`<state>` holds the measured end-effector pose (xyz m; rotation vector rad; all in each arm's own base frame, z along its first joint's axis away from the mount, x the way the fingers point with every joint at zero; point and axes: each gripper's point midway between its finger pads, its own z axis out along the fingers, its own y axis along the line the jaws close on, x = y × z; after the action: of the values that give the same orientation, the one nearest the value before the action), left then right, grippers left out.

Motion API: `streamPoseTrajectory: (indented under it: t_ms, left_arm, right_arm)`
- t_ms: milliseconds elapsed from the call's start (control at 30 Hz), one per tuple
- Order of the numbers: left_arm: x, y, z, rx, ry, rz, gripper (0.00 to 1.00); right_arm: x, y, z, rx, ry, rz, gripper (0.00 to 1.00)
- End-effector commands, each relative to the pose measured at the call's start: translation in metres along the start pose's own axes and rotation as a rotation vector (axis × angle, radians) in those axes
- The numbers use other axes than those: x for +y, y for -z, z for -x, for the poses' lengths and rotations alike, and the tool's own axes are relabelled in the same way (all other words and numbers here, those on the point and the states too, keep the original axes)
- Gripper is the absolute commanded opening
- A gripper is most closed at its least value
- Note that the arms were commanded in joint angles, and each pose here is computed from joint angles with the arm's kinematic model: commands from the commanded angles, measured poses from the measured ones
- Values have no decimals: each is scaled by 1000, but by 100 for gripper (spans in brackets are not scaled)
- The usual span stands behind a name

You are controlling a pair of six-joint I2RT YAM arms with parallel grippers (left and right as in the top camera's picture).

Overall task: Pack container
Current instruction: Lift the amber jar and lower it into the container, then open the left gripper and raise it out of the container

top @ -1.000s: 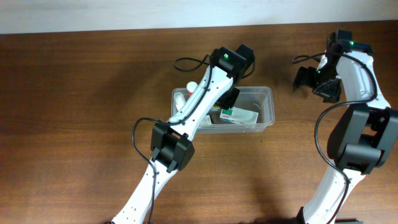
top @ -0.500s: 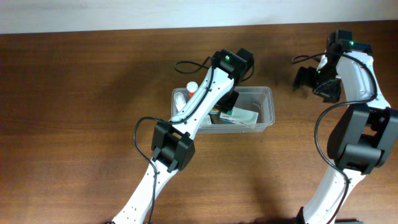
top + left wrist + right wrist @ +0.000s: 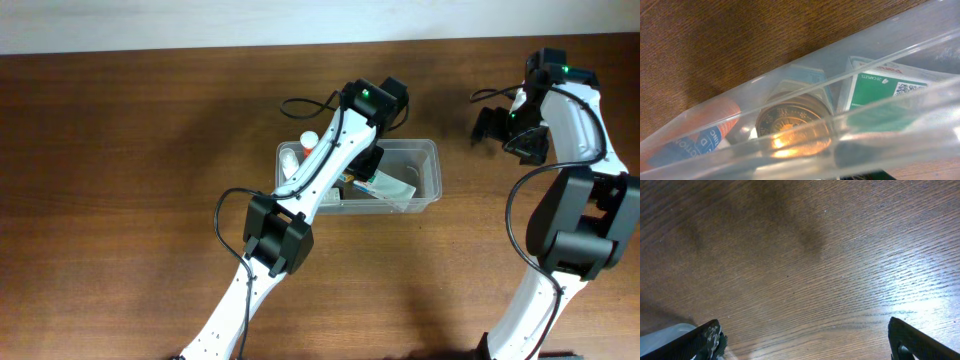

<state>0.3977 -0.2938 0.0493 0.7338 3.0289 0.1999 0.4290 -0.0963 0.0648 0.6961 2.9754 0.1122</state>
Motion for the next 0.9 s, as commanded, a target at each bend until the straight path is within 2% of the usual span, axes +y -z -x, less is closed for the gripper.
streamPoseTrajectory:
  t_ms: [0, 233, 433, 533, 700, 767, 867]
  left_arm:
    - [1, -4, 0, 6, 3, 6, 50]
    - [3, 25, 7, -67, 12, -10, 50]
    - [10, 80, 10, -188, 28, -36, 51]
    - [15, 119, 7, -266, 38, -52, 67]
    - [28, 192, -9, -420, 40, -79, 71]
    - [33, 219, -17, -478, 43, -89, 76]
    - [41, 254, -31, -555, 52, -105, 76]
  right_arm:
    - [-3, 5, 1, -12, -7, -6, 98]
    - [-3, 5, 1, -12, -7, -7, 98]
    - [-3, 5, 1, -12, -7, -6, 99]
    - [-3, 5, 1, -12, -8, -7, 98]
    - [-3, 5, 1, -12, -8, -7, 98]
    - [-3, 5, 1, -12, -8, -6, 98]
    - [-3, 5, 1, -12, -7, -7, 98]
